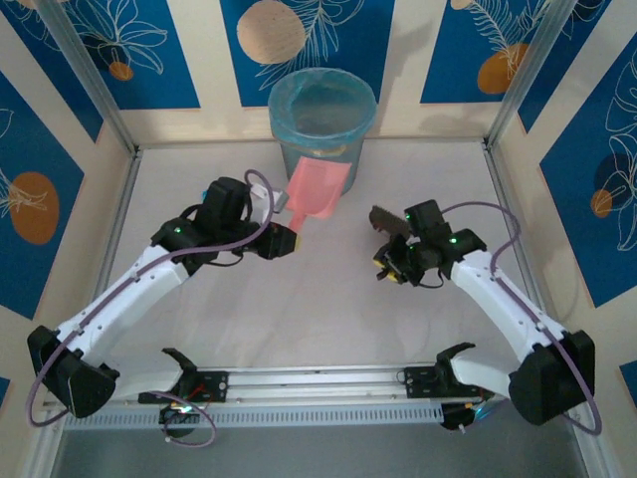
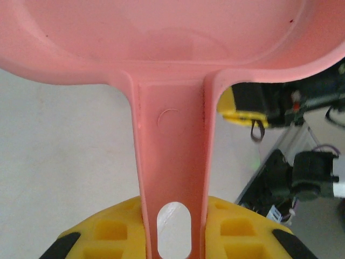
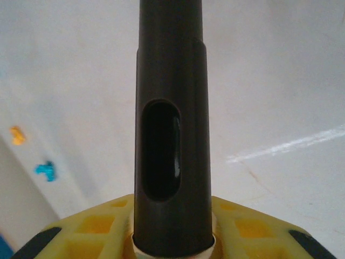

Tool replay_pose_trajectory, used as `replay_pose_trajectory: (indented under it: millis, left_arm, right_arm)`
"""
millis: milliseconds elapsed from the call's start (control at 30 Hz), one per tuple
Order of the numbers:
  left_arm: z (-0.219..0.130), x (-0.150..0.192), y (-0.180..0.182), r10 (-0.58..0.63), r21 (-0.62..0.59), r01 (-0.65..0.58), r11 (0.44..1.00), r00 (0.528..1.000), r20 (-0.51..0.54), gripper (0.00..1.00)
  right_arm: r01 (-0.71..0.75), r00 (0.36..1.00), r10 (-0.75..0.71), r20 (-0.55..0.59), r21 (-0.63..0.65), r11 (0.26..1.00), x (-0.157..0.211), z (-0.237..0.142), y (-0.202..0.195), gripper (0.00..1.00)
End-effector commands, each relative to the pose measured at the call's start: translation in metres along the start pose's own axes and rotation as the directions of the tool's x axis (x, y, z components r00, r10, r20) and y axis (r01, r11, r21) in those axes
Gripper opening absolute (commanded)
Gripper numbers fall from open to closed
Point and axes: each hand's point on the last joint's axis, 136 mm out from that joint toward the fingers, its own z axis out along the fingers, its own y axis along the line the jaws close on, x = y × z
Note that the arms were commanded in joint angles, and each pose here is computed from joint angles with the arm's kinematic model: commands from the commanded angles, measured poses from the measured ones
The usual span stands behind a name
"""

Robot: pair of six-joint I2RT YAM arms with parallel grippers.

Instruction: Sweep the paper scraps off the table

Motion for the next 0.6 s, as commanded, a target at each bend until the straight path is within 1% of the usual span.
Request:
replay_pose_trajectory:
  millis: [0,167,300,433,567]
  left_arm:
    - [-0.001,-0.008,-0.028,0.126,0.071,-0.126,0.989,0.992,0.008,0.0]
    - [0.012,0.005,-0.035,0.175,0.075,-0.17,0.983,0.983,-0.059,0.0]
    - [0.025,0.021,-0.034,0.211,0.065,-0.204,0.977,0.967,-0.143,0.0]
    - [0.043,0.048,-0.029,0.262,0.044,-0.261,0.964,0.926,-0.272,0.0]
    - [0.062,0.079,-0.025,0.288,0.052,-0.293,0.955,0.867,-0.406,0.0]
  right_arm:
    - [-0.037,0.998,0.042,0.042,-0.115,0.993,-0.01,-0.033,0.021,0.0]
    - [-0.142,0.988,0.15,0.035,-0.184,0.973,-0.026,-0.051,0.015,0.0]
    - [-0.216,0.972,0.228,0.05,-0.169,0.962,-0.04,-0.062,-0.003,0.0]
    - [-0.293,0.953,0.302,0.032,-0.165,0.942,-0.053,-0.067,-0.022,0.0]
    - [-0.275,0.959,0.281,0.039,-0.119,0.954,-0.058,-0.064,-0.035,0.0]
